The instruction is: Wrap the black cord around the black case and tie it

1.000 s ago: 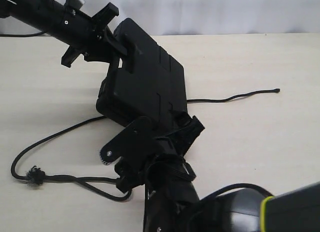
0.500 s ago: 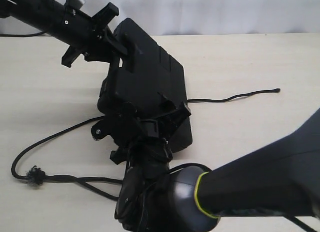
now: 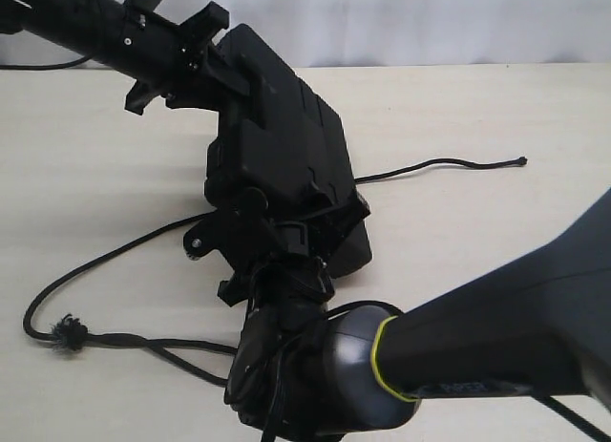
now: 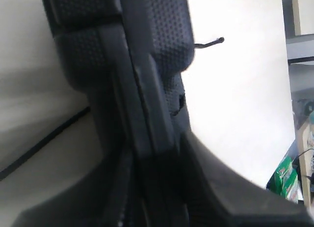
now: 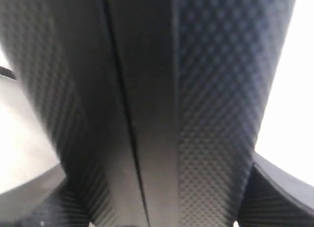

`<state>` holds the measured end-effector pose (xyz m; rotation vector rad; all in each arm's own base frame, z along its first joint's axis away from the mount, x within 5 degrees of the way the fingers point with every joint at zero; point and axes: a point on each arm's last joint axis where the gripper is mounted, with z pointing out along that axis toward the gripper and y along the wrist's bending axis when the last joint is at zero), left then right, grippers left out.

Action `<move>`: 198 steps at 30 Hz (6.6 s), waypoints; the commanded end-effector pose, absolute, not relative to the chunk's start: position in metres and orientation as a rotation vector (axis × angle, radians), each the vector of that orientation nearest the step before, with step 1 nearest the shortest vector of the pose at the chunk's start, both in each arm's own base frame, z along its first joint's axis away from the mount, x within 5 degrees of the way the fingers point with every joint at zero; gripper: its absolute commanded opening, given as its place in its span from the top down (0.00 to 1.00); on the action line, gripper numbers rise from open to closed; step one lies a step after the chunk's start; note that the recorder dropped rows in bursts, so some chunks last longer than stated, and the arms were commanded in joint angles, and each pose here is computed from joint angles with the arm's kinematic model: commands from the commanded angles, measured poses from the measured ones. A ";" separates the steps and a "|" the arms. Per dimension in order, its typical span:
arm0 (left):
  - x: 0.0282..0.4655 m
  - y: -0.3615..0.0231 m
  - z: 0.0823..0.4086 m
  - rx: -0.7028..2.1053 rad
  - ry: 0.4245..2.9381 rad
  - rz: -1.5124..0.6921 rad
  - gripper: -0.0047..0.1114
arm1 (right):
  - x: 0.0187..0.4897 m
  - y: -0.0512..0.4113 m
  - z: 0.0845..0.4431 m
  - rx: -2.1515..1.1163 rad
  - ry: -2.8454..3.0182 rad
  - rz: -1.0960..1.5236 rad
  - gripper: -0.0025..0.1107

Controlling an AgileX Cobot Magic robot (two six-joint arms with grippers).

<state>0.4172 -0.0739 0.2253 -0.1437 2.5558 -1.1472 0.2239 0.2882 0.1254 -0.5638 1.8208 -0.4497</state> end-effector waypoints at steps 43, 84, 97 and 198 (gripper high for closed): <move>0.256 -0.087 0.151 2.120 2.289 0.446 0.53 | 0.249 0.262 0.162 -0.464 1.920 -0.305 0.94; 0.326 -0.018 0.216 0.905 2.467 -0.175 0.96 | 0.242 0.265 0.194 -0.489 1.927 -0.137 0.94; 0.355 -0.077 0.246 0.856 2.251 -0.150 0.96 | 0.231 0.262 0.211 -0.598 2.000 -0.106 0.23; 0.402 -0.077 0.228 0.664 2.031 -0.046 0.96 | 0.380 0.192 0.271 -0.845 2.470 0.367 0.94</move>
